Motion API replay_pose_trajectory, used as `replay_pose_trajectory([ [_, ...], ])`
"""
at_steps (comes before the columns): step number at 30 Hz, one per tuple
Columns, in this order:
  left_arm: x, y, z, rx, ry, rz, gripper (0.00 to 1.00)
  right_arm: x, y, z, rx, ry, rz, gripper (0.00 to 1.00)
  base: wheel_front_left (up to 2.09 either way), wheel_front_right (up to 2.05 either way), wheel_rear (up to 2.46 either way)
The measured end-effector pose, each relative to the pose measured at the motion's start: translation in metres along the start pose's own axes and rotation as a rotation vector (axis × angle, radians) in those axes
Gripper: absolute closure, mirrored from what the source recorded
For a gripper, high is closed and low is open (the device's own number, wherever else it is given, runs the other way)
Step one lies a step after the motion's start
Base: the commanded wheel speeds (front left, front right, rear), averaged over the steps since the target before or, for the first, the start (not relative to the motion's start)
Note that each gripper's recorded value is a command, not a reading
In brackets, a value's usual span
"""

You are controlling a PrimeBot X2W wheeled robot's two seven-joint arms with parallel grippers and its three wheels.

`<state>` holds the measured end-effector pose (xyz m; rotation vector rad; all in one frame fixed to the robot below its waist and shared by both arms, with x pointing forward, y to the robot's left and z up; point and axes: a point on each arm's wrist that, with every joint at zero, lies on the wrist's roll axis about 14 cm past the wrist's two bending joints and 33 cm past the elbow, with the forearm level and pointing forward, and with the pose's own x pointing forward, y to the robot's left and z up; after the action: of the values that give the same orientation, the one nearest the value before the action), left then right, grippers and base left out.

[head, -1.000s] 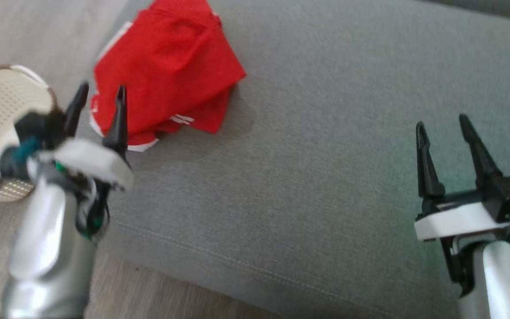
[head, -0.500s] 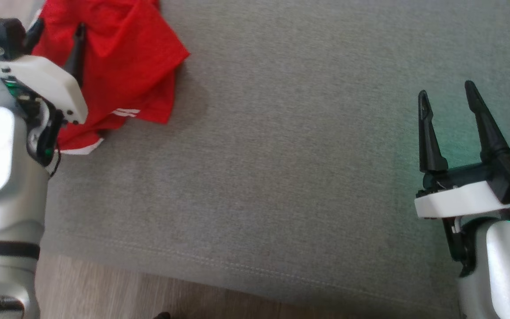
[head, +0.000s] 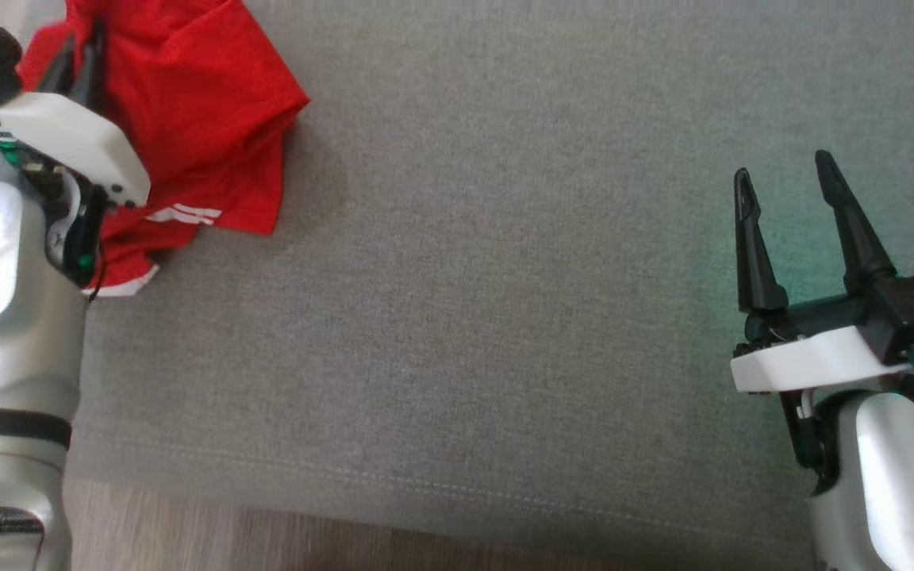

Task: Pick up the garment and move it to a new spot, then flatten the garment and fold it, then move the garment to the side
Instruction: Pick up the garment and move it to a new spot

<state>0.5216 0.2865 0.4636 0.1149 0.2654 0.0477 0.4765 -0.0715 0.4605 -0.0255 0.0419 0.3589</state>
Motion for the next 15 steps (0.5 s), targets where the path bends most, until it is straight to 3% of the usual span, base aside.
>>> replay_pose_trajectory([
  [10,-0.045,-0.016,0.143,-0.047,-0.486,-0.026,1.00,-0.021,0.006,0.040,0.019,-0.097,0.000,0.00,0.00,0.00,0.00],
  [15,-0.072,-0.051,0.188,-0.072,-0.626,-0.115,1.00,-0.038,0.003,0.048,0.023,-0.113,-0.019,0.00,0.00,0.00,0.00],
])
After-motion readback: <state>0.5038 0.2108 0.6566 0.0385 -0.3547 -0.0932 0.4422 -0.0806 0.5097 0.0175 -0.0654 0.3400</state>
